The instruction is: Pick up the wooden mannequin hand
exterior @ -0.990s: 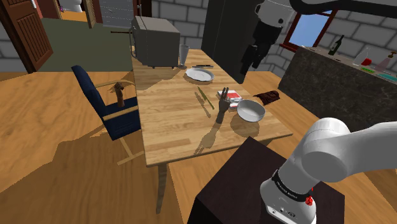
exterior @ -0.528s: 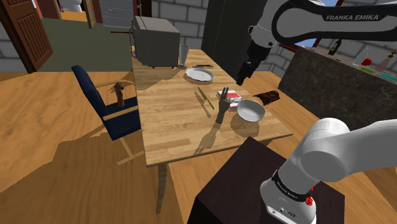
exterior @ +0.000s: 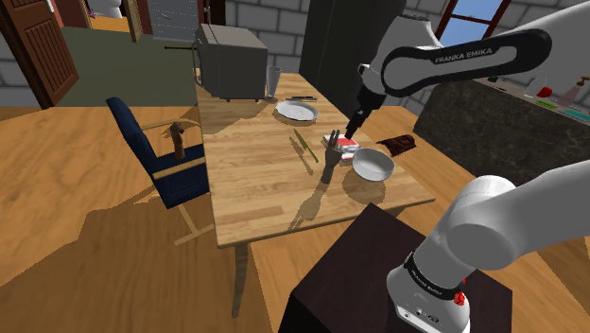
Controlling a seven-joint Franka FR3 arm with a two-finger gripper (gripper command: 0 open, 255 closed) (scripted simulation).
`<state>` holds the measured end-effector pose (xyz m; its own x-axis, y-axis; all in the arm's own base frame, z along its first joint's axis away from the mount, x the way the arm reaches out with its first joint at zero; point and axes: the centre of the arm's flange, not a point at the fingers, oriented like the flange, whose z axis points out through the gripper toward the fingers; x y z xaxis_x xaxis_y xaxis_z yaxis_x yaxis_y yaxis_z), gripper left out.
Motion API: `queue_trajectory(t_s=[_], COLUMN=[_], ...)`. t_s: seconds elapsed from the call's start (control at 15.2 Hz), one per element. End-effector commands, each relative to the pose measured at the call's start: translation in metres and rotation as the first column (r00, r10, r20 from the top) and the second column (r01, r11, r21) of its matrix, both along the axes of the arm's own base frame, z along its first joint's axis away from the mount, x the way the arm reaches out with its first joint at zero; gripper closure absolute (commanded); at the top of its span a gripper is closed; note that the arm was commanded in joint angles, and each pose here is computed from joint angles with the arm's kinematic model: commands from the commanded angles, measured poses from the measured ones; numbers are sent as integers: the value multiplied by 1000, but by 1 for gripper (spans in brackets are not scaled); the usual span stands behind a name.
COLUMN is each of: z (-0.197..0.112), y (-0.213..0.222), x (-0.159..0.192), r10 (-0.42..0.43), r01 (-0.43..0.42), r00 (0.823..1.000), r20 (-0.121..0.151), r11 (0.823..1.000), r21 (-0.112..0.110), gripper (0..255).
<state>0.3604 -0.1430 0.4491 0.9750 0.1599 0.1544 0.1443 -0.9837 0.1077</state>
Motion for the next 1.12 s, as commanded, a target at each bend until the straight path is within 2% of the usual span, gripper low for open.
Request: queue_trajectory(t_s=[0.0, 0.73, 1.06], z=[-18, -119, -142], y=[-16, -99, -100], x=[8, 65, 66], r10=[24, 145, 147], r01=[-24, -143, -145], r00=[1000, 988, 988], r20=[9, 44, 45], r11=[1000, 989, 989], r21=[-8, -42, -42], gripper=[0, 0, 0])
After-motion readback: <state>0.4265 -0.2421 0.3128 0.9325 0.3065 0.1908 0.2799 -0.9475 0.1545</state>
